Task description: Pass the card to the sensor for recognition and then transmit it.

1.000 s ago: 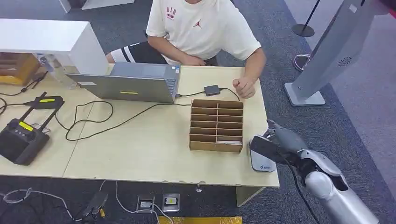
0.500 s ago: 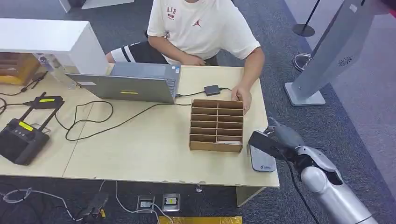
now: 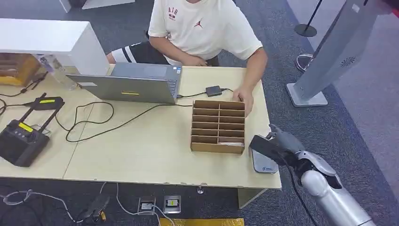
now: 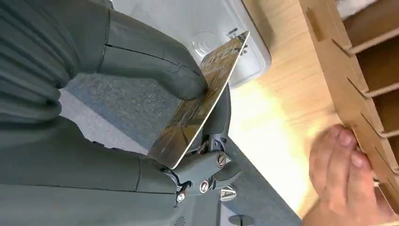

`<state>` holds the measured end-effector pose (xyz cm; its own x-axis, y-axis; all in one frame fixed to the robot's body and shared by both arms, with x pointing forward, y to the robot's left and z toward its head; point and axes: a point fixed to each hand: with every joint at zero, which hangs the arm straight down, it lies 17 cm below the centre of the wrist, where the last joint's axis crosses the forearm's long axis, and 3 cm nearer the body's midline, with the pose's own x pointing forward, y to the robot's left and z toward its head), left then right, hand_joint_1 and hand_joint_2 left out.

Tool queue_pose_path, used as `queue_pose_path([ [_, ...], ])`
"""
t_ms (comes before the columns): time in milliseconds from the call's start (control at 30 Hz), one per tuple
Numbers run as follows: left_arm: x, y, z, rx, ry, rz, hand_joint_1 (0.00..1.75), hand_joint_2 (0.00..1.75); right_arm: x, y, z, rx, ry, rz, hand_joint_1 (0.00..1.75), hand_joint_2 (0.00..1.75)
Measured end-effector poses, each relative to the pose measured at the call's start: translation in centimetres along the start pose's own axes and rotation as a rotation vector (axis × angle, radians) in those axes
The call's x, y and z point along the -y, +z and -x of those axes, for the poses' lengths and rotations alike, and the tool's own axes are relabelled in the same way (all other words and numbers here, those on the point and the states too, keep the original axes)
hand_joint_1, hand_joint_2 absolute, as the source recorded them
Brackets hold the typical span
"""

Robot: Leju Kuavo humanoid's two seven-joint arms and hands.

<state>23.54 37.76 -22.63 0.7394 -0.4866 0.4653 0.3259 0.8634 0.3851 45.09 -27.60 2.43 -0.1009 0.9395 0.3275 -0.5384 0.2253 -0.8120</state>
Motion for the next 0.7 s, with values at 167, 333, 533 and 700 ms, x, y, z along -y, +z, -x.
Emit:
queue_pose_path([
  [167,0.0,0.0,0.2,-0.001,-0.014,0.003,0.00,0.00,-0.9,0.2,0.2,-0.010,-0.018,-0.016,1.75,1.75],
  [333,-0.1,0.1,0.3,-0.002,-0.014,0.002,0.00,0.00,-1.7,0.3,0.4,-0.015,-0.028,-0.028,1.75,1.75],
  [533,0.0,0.1,0.5,-0.005,-0.014,0.002,0.00,0.00,-2.0,0.4,0.4,-0.017,-0.037,-0.026,1.75,1.75],
  [700,-0.1,0.1,0.5,-0.003,-0.014,0.000,0.00,0.00,-2.1,0.4,0.3,-0.013,-0.044,-0.022,1.75,1.75],
])
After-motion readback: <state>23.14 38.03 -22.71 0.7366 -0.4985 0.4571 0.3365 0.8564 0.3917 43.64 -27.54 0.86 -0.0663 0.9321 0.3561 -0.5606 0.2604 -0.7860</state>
